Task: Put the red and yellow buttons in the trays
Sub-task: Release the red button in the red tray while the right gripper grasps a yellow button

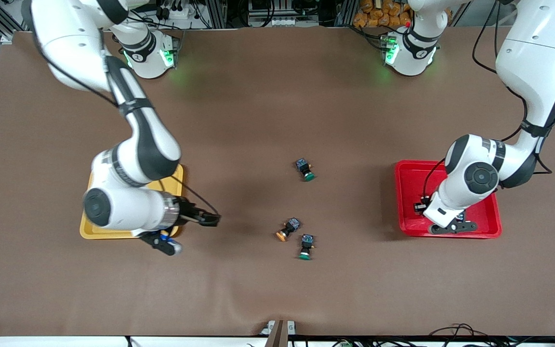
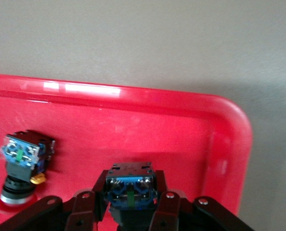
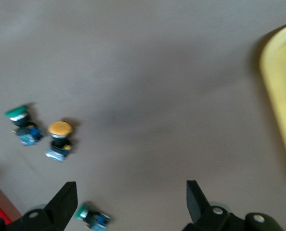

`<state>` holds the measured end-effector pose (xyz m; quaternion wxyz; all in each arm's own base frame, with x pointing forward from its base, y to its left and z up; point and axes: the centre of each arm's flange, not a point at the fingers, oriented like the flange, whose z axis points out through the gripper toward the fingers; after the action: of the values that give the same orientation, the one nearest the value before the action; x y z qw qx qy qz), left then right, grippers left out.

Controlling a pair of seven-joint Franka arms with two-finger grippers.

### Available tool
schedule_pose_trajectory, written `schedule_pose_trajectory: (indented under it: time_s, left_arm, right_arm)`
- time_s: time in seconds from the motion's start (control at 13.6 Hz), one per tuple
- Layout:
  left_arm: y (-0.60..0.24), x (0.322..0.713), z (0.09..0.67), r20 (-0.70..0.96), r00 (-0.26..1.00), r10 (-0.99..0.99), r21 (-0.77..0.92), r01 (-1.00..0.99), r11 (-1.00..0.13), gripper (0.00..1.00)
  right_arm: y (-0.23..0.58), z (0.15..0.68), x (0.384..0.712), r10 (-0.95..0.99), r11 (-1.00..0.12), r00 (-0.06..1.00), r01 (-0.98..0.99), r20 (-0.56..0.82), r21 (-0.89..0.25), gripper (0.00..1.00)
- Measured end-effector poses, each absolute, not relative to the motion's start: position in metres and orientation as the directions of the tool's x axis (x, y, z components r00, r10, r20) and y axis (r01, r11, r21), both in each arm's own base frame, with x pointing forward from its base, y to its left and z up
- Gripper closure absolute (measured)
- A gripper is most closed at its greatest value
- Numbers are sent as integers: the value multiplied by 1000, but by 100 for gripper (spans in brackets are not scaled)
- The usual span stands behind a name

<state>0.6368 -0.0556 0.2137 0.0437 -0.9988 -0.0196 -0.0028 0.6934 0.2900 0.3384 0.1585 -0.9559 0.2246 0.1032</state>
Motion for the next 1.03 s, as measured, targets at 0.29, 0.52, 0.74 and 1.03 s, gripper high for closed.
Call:
schedule_pose_trajectory:
  time_s: [0.29,0.52,0.74,1.03]
  left_arm:
    - [-43,637,205,-9,1000,-14,-82,-15,-996,59]
    - [-43,645,214,18,1000,-13,-78,-11,-997,52]
    - [-41,663,248,86,996,-5,-82,2,-997,21]
    - [-39,671,307,174,985,5,-99,23,-995,0]
  right_arm:
    - [358,320,684,-541,-748,808,-589,-234,-305,0]
    - [407,291,674,-598,-691,764,-644,-240,-328,0]
    - [439,263,664,-609,-674,759,-648,-229,-355,0]
    - [448,227,663,-625,-659,756,-644,-194,-389,0]
